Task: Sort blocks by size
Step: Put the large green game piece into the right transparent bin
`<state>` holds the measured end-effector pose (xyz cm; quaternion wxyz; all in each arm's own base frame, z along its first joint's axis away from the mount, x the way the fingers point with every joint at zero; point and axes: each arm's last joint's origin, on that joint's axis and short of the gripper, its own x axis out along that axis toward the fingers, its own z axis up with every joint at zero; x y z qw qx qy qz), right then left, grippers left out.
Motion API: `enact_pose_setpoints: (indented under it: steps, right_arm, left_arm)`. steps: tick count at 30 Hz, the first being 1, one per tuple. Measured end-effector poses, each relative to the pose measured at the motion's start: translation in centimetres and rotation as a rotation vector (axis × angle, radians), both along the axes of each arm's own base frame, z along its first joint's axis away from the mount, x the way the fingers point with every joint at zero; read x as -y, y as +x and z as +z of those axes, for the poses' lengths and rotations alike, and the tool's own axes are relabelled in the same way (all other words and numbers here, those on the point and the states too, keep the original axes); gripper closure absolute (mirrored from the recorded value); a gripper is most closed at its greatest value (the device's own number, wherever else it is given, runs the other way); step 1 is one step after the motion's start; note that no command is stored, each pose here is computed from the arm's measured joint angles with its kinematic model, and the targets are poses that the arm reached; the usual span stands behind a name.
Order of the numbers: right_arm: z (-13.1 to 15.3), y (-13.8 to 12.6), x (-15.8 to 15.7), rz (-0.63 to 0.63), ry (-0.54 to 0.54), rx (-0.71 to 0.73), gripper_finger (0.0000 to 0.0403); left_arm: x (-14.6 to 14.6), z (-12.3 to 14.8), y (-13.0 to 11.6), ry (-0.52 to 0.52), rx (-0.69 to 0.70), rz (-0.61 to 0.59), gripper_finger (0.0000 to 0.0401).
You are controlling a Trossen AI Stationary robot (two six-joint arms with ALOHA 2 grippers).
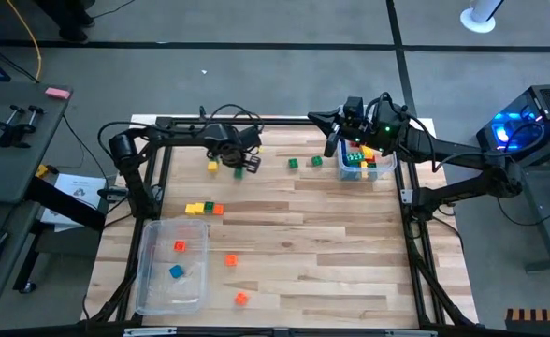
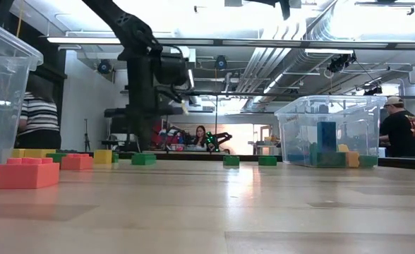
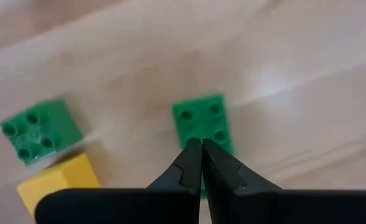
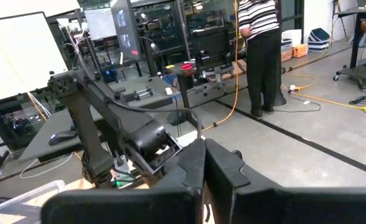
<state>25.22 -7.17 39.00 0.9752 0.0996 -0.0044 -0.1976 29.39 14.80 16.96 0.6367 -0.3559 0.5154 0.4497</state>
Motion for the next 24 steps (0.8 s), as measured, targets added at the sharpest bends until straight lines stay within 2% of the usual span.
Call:
enact_pose_setpoints:
  steps: [5, 10, 16, 24]
  right_arm:
    - [0.0, 0.0, 0.0, 0.0, 0.0, 0.0, 0.0402]
    - [-0.1, 0.0, 0.0, 0.0, 0.013, -0.002, 0.0402]
    - [-0.3, -0.1, 0.4, -0.009, 0.033, -0.02, 0.0402]
    - [-0.4, -0.5, 1.4, 0.015, 0.074, -0.018, 0.0402]
  left_arm:
    - [-0.5, 2.1, 0.8, 0.044, 0.062, -0.05, 0.0401]
    - [0.4, 2.1, 0.6, 0.015, 0.026, -0.019, 0.0379]
    - [1.1, 1.3, 0.0, -0.018, -0.019, 0.02, 0.03]
    - [0.6, 1.2, 0.4, -0.004, 0.051, 0.072, 0.0182]
